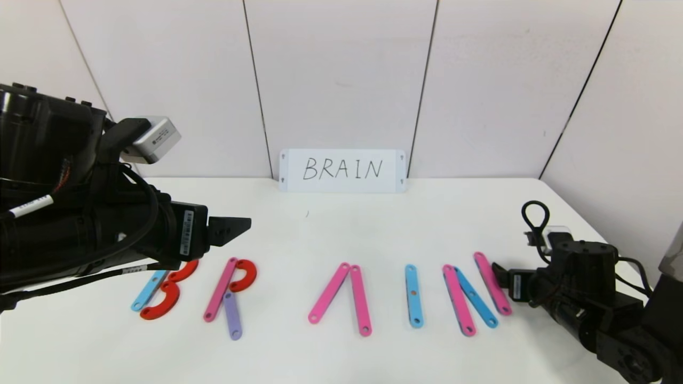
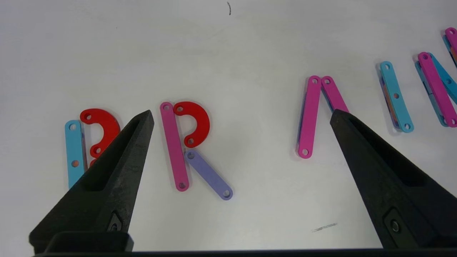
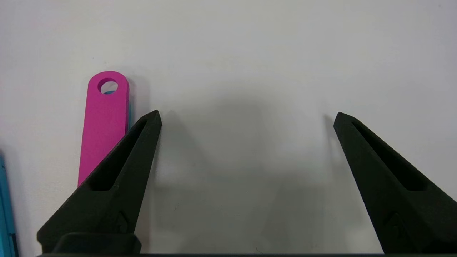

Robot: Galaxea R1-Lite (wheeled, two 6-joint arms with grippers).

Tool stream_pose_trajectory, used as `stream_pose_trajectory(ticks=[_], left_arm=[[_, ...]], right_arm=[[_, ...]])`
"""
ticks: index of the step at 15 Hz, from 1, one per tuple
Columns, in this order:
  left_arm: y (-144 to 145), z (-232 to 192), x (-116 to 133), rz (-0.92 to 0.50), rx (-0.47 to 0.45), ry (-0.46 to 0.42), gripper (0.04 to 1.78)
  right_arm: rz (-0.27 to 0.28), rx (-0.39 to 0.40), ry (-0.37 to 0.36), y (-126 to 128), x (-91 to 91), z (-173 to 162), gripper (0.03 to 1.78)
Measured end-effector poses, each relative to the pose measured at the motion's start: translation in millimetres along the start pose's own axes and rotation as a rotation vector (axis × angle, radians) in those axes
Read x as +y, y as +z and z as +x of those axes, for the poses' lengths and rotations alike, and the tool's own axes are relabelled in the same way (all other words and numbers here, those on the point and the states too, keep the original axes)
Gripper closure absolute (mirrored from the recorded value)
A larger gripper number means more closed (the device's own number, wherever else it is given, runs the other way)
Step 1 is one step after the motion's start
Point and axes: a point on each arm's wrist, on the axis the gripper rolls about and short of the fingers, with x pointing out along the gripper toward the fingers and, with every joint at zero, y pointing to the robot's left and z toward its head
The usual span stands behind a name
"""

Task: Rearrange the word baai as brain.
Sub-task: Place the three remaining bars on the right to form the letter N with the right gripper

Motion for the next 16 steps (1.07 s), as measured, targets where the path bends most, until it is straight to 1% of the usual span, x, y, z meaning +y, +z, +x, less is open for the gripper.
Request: stream_pose_trajectory(ticks=[5, 8, 10, 16], left_arm=[[0, 0, 0, 0.001, -0.001, -0.001, 0.09], [0, 0, 0, 0.0, 0.0, 0.0, 0.09], [0, 1, 0, 0.001, 0.002, 0.0, 0.09], [0, 1, 0, 0.001, 0.002, 0.0, 0.09]], right_arm=[[-0.007, 0.005, 0.006, -1, 2.8, -3, 0.13], [-0.021, 0.007, 0.026, -3, 8.6, -6, 0.13], [-0.017, 0.009, 0.035, -4, 11.7, -8, 0.13], [-0.016, 0.006, 0.034, -4, 10.5, -7, 0.13]])
